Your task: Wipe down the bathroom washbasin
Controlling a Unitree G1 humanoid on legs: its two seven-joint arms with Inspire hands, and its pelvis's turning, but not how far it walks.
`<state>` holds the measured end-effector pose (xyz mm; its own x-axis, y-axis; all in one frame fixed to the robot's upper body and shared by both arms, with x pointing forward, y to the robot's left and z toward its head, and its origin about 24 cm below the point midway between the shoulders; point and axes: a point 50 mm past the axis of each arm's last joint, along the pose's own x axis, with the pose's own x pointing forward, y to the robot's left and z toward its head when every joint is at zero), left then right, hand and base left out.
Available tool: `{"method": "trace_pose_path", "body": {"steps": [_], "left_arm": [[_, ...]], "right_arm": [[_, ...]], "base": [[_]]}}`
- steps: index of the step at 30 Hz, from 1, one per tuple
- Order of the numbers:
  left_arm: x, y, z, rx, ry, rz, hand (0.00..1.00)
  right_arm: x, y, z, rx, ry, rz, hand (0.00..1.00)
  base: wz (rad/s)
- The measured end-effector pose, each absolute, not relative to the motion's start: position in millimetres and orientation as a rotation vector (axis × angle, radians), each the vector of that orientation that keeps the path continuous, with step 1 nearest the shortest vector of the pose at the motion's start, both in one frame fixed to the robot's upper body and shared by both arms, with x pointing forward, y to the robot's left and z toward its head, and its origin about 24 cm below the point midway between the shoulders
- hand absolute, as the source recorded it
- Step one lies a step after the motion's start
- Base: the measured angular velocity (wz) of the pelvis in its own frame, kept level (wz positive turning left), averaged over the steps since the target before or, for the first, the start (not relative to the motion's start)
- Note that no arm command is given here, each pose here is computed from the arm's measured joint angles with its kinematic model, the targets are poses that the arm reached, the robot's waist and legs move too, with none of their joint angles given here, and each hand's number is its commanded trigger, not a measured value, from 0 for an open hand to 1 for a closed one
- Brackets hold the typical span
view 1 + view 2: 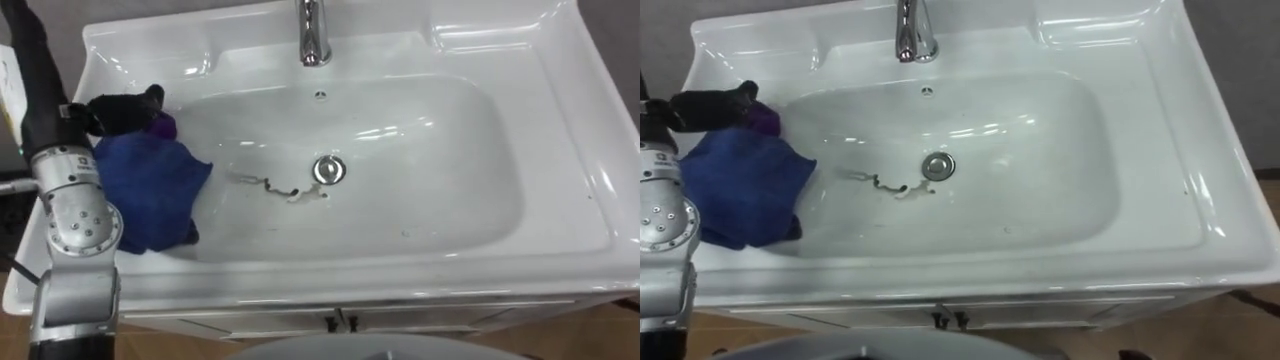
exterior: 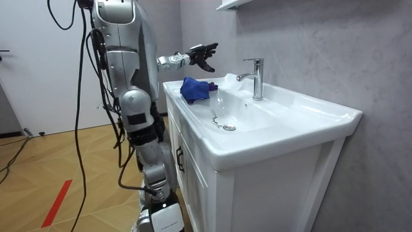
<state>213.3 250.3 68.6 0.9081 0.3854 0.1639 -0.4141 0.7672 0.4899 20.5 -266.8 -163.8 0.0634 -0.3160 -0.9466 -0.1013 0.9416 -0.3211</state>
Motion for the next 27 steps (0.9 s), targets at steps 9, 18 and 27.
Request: {"method": "trace_pose_path", "body": {"steps": [9,18,27], "left_arm": [[208.5,249.3,60.2,0.55,-0.015,0.408,0.0],[191.3,242.1,14.0,0.642,0.198,0.33,0.0],[181.4,247.4,-11.5,0.68,0.314,0.326,0.0]], "right_arm": [[15.7,-267.8,-163.7,-0.342,1.528,-0.164,0.0],[18.3,-266.5,-163.9,-0.367,1.519,-0.132,0.0],[20.3,-266.4,-163.8,-0.379,1.509,-0.119,0.0]], "base": [[-0.01],[0.0],[0.0]]}}
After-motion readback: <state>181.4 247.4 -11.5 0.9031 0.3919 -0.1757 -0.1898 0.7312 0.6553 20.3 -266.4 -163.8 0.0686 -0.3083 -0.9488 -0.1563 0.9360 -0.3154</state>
